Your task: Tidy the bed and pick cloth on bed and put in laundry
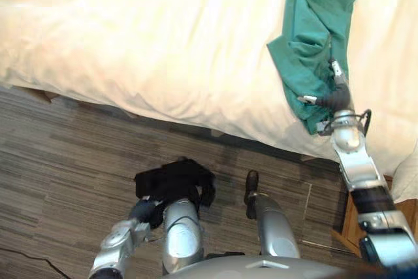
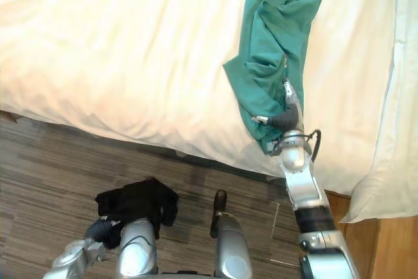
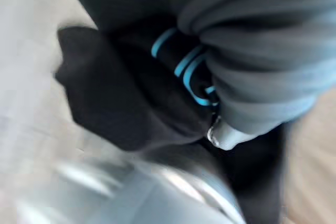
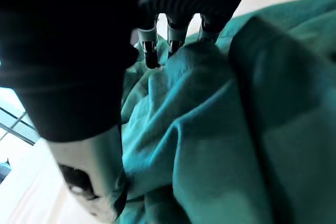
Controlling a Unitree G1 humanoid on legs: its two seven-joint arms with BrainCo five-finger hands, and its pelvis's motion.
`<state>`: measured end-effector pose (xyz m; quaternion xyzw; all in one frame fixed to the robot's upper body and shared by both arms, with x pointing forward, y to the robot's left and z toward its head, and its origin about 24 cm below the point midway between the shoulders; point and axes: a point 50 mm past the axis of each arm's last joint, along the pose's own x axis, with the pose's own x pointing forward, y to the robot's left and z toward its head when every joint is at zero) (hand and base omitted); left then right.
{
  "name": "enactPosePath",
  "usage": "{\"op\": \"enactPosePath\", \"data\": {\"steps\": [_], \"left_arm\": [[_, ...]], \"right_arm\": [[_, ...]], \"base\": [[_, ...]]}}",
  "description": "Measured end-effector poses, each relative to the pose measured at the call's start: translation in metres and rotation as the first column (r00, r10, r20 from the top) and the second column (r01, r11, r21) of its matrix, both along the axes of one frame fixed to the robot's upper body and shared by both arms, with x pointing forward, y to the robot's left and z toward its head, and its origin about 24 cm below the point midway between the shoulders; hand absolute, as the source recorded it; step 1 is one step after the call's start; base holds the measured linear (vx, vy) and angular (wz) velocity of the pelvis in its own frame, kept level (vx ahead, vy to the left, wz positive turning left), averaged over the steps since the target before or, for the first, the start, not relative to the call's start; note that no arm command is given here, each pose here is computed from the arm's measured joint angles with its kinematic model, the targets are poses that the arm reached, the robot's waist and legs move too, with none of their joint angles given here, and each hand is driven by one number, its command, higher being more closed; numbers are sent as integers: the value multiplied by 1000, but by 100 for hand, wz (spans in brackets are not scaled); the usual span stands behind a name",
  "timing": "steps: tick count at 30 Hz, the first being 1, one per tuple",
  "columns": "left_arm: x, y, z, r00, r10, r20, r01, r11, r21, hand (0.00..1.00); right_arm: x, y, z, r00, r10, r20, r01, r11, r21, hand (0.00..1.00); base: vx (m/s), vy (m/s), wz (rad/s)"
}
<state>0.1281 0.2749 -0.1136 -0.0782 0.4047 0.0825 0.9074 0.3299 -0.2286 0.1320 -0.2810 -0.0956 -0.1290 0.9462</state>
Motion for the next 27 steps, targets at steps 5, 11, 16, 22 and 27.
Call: {"op": "enactPosePath", "data": {"steps": [5, 11, 16, 22, 27], "left_arm": [[11, 13, 7, 996, 71, 61, -73, 997, 36, 100], [29, 15, 18, 979, 85, 183, -94, 995, 44, 100], [27, 14, 18, 961, 119, 248, -135, 990, 47, 100], [39, -2, 24, 950, 49, 309, -72, 995, 65, 100], [46, -44, 13, 972, -34, 230, 23, 998, 50, 100]], "right_arm": [[14, -10, 33, 999, -29, 41, 28, 999, 25, 100], [17, -31, 78, 992, -16, 125, 12, 999, 33, 100], [16, -47, 88, 987, 7, 164, -27, 992, 122, 100], [-3, -42, 5, 997, 46, 62, -63, 946, 317, 100], [-51, -16, -90, 1000, -21, 17, 2, 678, 735, 100]], "base": [[-13, 3, 2], [-20, 12, 2], [14, -14, 0], [87, -29, -7], [87, -8, -37]]}}
